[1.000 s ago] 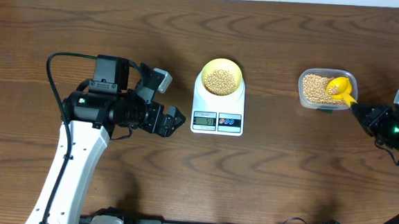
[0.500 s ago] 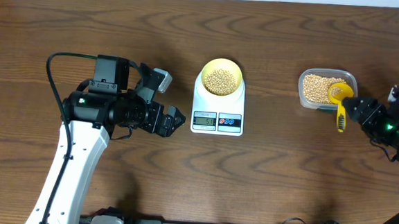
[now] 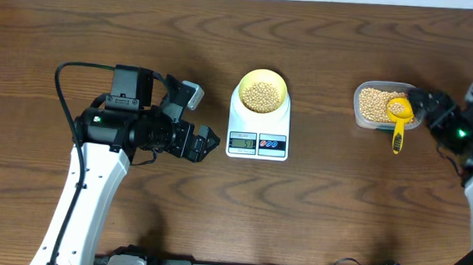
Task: Scoop item into bowl and weigh 50g on scale
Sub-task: 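Lower the yellow scoop into the tub and release it with the right gripper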
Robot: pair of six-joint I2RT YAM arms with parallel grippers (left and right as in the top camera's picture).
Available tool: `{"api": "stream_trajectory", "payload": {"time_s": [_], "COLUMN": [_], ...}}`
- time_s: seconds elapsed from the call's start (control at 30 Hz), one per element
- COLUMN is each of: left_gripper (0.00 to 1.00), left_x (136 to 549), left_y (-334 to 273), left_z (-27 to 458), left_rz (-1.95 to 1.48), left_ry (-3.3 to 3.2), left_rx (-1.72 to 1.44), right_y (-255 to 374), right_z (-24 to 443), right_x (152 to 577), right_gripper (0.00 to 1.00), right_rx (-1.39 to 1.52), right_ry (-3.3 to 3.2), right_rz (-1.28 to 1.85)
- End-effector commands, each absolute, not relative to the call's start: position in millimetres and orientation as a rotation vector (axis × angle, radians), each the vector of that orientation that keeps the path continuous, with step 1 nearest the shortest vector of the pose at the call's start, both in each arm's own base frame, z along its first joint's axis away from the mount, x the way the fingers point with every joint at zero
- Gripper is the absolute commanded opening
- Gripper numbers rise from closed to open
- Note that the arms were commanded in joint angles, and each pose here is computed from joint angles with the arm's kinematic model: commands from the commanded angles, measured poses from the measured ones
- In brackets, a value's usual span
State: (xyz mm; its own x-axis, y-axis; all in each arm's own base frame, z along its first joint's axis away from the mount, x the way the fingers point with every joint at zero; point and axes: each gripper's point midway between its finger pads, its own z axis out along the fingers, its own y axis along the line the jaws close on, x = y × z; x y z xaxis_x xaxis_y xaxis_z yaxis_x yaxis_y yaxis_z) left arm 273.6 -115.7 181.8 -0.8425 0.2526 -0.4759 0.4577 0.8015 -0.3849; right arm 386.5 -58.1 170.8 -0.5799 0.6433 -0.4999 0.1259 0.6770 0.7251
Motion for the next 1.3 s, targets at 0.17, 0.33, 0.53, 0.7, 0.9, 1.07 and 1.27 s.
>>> {"api": "stream_trajectory", "payload": {"time_s": [0.17, 0.33, 0.53, 0.7, 0.9, 1.07, 1.27], "left_gripper": [0.98, 0.98, 0.98, 0.98, 0.98, 0.98, 0.98], "left_x": [273, 273, 273, 273, 273, 273, 273], "left_y": [-113, -113, -113, -113, -113, -113, -113], "left_z": [178, 178, 178, 178, 178, 178, 178], "left_rz": [-0.686, -0.686, -0.686, -0.686, -0.686, -0.686, -0.686], "left_ry": [2.597, 2.597, 2.597, 2.597, 2.597, 2.597, 2.597], "left_rx": [0.531, 0.531, 0.531, 0.531, 0.531, 0.531, 0.531], "right_y": [37, 85, 94, 60, 13, -20, -31], "right_z": [243, 261, 267, 255, 197, 175, 164], "right_x": [430, 436, 438, 425, 376, 338, 320], "right_gripper": [0.99, 0.99, 0.99, 0.99, 0.99, 0.99, 0.99], "right_rx": [0.393, 0.257, 0.109, 0.167, 0.365, 0.555, 0.569], "right_ry": [1.892, 1.883, 1.986, 2.157, 2.458, 2.6, 2.643], "right_rz": [0.94, 0.872, 0.529, 0.326, 0.261, 0.307, 0.427]}}
